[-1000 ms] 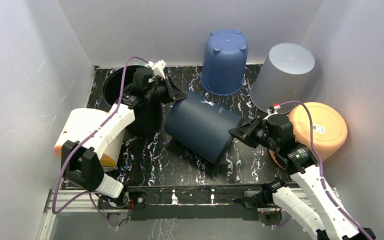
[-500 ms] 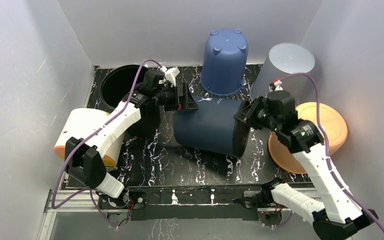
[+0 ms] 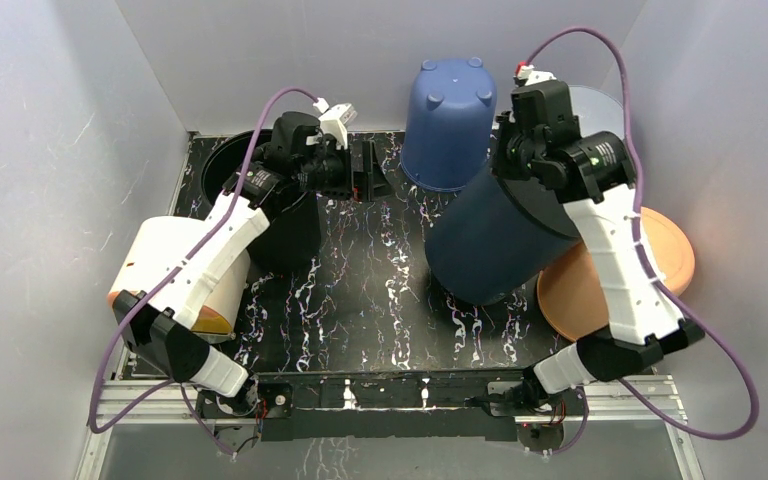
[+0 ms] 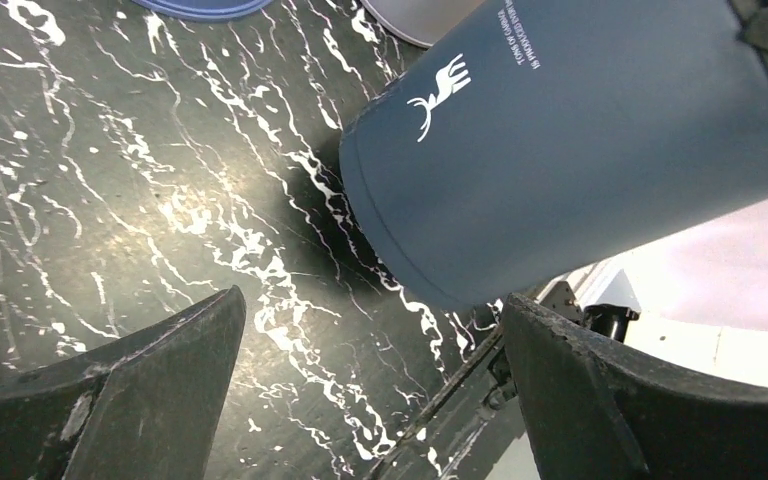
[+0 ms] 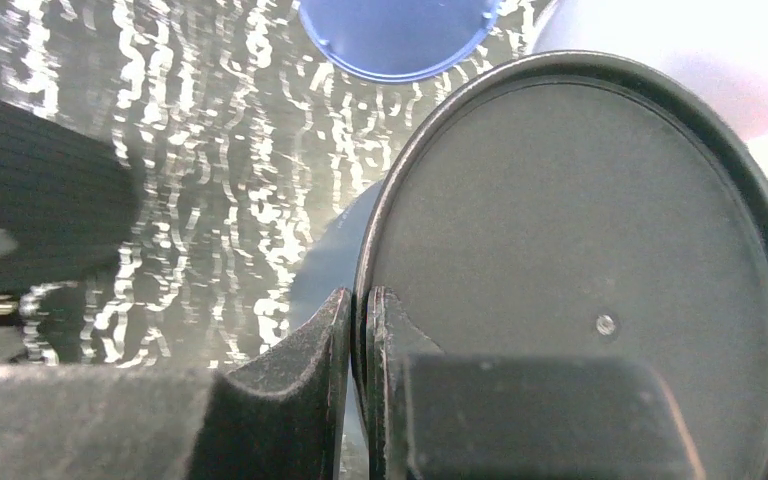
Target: Turn the large container upside down
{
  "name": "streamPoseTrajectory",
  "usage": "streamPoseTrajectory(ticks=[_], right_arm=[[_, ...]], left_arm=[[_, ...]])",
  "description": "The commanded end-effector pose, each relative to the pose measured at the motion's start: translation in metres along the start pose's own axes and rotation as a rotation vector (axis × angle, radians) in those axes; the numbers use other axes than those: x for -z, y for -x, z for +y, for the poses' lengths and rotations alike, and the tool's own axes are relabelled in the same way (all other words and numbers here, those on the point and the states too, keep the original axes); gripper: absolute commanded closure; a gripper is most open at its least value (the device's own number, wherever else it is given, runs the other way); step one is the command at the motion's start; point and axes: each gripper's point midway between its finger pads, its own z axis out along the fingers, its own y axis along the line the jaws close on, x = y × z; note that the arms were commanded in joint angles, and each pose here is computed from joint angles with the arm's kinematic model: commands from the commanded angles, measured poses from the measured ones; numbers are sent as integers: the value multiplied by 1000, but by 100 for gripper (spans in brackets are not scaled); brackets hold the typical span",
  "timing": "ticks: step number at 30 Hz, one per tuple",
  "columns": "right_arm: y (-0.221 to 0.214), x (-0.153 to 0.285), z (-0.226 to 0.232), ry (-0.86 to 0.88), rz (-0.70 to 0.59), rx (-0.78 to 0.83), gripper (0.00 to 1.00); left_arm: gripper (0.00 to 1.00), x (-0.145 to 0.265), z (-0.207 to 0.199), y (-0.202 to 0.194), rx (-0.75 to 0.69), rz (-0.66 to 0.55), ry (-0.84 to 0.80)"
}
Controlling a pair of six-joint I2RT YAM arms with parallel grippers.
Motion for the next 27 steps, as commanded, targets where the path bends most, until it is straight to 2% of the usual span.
streamPoseTrajectory(ticks=[1,6,13,17,22,27], right_arm=[[39,17,6,-14,-153,106,100],[-6,-7,28,-51,-80,202,100],[-60,-28,65,13,-17,284,100],[-81,-40,83,57,17,305,100],[-91,-51,56,-99,34,355,100],[-97,-45,30,-194,32,356,100]], left_arm=[[2,31,-3,13,-71,-53,63],[2,45,-1,21,-79,-81,121],[2,80,-9,51,-119,-192,184],[2,88,11,58,-119,-199,310],[2,83,24,50,-17,-143,308],[2,90,45,48,-19,-152,409]])
